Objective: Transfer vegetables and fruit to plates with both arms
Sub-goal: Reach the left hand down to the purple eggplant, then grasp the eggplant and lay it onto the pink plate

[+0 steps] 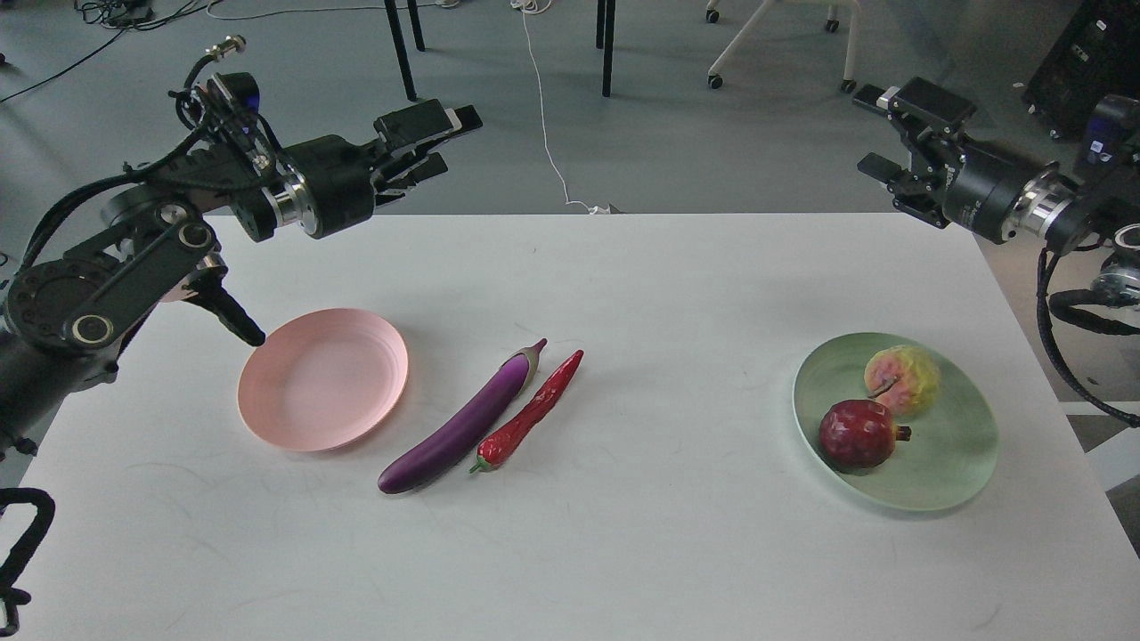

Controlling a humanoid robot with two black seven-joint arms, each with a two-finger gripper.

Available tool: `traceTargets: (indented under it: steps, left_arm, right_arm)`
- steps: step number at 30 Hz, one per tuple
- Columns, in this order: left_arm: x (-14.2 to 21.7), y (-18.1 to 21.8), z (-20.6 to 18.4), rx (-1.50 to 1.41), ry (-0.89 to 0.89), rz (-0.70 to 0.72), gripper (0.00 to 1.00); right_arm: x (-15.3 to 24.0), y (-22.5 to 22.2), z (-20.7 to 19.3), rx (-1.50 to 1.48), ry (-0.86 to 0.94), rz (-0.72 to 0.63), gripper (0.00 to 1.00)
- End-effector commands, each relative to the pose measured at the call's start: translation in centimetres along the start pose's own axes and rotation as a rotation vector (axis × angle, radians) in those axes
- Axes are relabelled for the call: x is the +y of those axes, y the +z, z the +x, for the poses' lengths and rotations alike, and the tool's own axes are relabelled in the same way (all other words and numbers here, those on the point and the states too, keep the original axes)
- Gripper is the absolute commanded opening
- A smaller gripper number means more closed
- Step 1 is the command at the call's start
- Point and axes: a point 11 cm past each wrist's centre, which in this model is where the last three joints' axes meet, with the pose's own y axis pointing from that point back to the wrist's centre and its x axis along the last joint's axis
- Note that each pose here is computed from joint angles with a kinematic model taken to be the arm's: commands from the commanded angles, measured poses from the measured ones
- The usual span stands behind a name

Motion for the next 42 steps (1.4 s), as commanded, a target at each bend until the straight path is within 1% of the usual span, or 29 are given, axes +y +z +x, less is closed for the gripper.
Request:
traceTargets:
  steps: [1,6,9,12,15,18,20,22,25,28,31,35,37,40,42]
  left_arm:
    - [-0.9,0.6,-3.0,-0.170,-0.087,0.019,0.97]
    - [-1.6,-2.2,-7.6,-0.460,-0.225,0.132,0.97]
    - [-1.3,-4.3,-9.8,-0.633,-0.315,0.190,0.96]
    - [-0.5,-6.4,-11.7,-0.796,-0.401,0.231,0.94]
    - [-0.2,-7.4,-13.0,-0.906,-0.441,0.229,0.90]
    - [0.0,-7.9,-13.9,-0.928,-0.470,0.226,0.89]
    - [-0.1,-8.0,-14.5,-0.928,-0.484,0.223,0.87]
    - [0.0,-8.6,-15.1,-0.919,-0.494,0.230,0.82]
    - [0.1,-9.4,-15.9,-0.899,-0.508,0.241,0.67]
    - [0.6,-10.2,-16.8,-0.876,-0.521,0.253,0.57]
    - [0.7,-10.3,-17.0,-0.870,-0.522,0.254,0.40]
    - [0.8,-10.2,-16.2,-0.855,-0.498,0.262,0.20]
    - [0.8,-9.8,-15.8,-0.841,-0.483,0.256,0.17]
    - [0.6,-8.5,-13.7,-0.761,-0.403,0.246,0.17]
    - [1.5,-7.9,-12.0,-0.730,-0.366,0.249,0.17]
  right_arm:
    - [1.3,0.9,1.3,-0.273,0.129,0.090,0.99]
    - [2.9,2.3,3.1,-0.607,0.289,0.202,0.99]
    - [3.2,3.4,2.7,-0.751,0.338,0.281,0.99]
    - [2.7,4.6,0.9,-0.812,0.334,0.312,0.99]
    - [3.0,5.7,0.4,-0.830,0.343,0.300,0.99]
    - [3.0,5.8,0.3,-0.833,0.341,0.299,0.99]
    - [3.0,5.8,0.3,-0.834,0.339,0.300,0.99]
    - [3.0,5.8,0.3,-0.834,0.339,0.300,0.99]
    - [3.0,5.6,0.3,-0.835,0.332,0.304,0.99]
    - [3.2,5.7,0.4,-0.834,0.334,0.302,0.99]
    - [3.3,5.7,0.5,-0.830,0.335,0.300,0.99]
    - [3.3,5.7,0.4,-0.830,0.334,0.299,0.99]
    - [3.3,5.6,0.5,-0.828,0.335,0.300,0.99]
    - [3.3,5.6,0.5,-0.828,0.336,0.299,0.99]
    - [3.3,5.6,0.6,-0.826,0.336,0.301,0.99]
